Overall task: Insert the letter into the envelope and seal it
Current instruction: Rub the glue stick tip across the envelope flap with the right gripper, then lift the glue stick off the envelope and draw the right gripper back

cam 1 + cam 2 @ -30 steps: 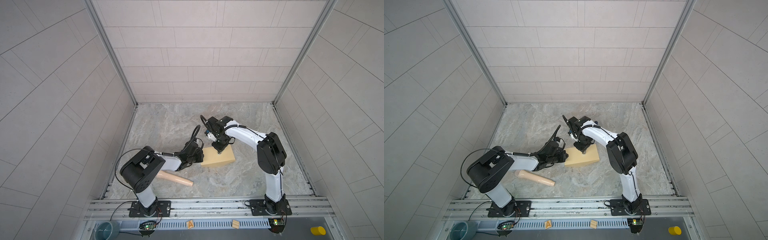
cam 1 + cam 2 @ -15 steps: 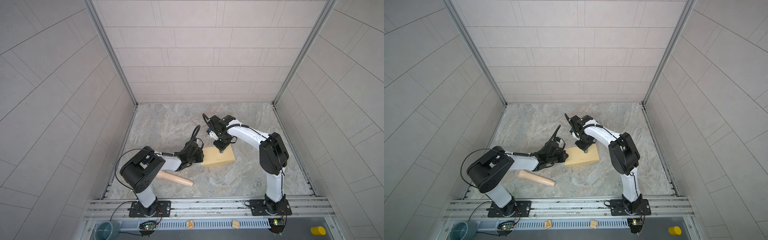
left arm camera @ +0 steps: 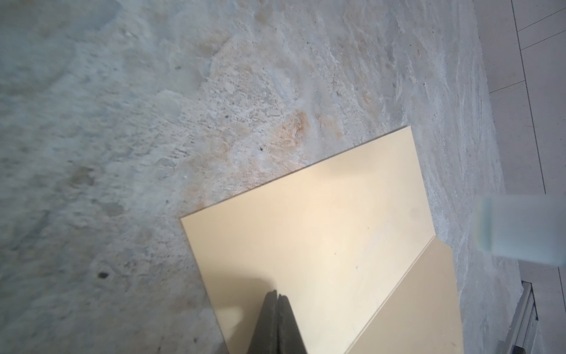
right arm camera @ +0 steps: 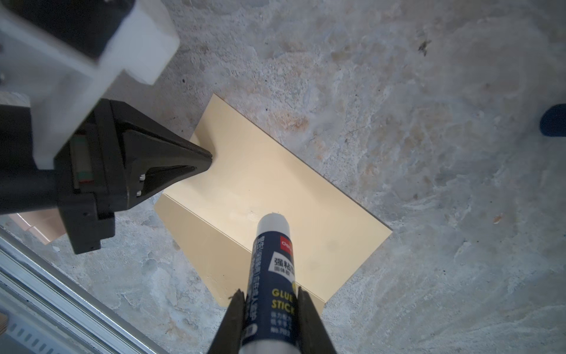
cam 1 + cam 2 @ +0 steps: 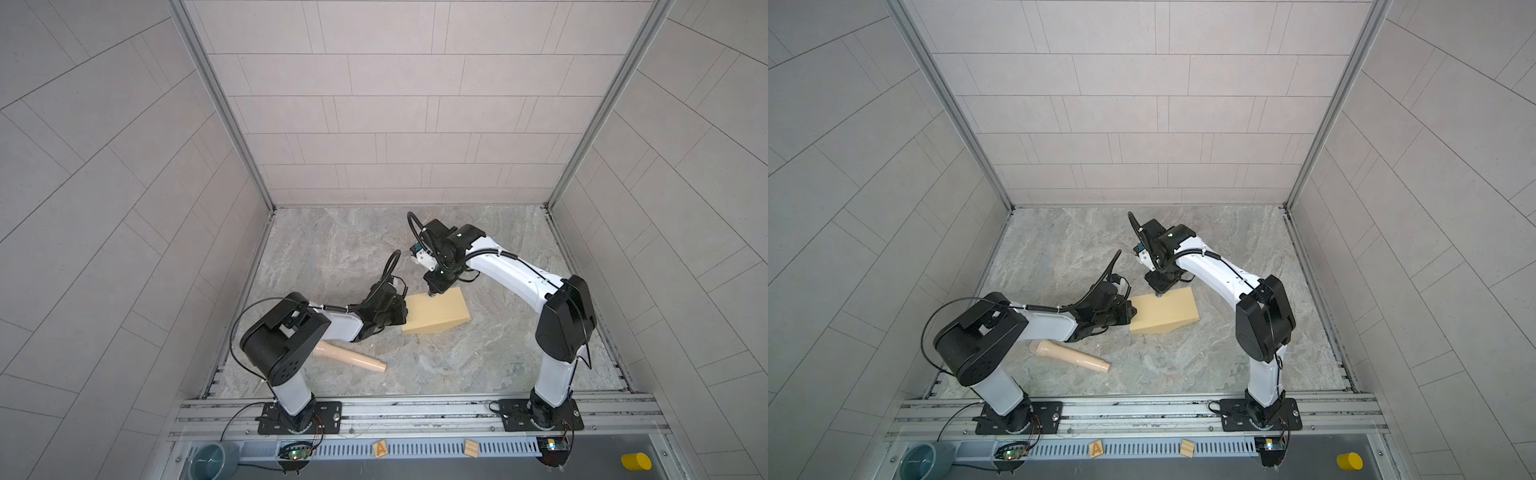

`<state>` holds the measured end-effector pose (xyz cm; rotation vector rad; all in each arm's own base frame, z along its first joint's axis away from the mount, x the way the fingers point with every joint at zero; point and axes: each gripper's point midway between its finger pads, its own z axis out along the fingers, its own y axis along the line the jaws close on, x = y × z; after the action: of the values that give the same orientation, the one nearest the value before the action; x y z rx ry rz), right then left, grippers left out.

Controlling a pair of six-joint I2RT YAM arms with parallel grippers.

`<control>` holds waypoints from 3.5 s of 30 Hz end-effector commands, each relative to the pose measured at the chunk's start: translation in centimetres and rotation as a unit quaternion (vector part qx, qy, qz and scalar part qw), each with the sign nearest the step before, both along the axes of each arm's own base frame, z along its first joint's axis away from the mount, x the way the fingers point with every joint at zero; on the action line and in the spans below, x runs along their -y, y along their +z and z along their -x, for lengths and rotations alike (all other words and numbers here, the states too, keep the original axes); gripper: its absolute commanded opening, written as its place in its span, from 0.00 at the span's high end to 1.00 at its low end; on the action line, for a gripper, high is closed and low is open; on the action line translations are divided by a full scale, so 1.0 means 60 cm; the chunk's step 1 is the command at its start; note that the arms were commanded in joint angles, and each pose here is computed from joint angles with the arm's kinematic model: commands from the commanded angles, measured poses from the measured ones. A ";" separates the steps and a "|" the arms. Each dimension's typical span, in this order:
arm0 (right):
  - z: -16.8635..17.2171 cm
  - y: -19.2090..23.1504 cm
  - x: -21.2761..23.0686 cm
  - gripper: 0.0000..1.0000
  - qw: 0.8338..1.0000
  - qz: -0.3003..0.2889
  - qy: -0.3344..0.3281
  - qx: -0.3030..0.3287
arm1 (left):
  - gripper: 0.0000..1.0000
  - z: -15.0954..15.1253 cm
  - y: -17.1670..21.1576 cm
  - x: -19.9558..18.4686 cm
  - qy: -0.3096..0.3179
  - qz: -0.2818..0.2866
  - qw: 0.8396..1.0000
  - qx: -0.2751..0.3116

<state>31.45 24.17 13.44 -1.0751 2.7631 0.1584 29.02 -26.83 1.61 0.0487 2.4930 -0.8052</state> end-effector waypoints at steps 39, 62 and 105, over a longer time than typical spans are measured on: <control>0.020 -0.098 0.029 1.00 0.990 0.135 0.015 -0.044 | 1.00 0.014 -0.042 -0.020 0.003 -0.037 0.999 -0.030; 0.010 -0.095 0.104 1.00 0.988 0.146 -0.028 -0.045 | 1.00 0.015 -0.045 -0.021 0.004 -0.037 0.999 -0.032; 0.004 -0.093 0.014 1.00 0.994 0.103 -0.002 -0.025 | 1.00 0.015 -0.045 -0.018 0.002 -0.033 0.999 -0.033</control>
<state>31.51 24.66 8.08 -1.1131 2.8465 0.0079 29.31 -27.17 1.61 0.0514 2.4771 -0.8220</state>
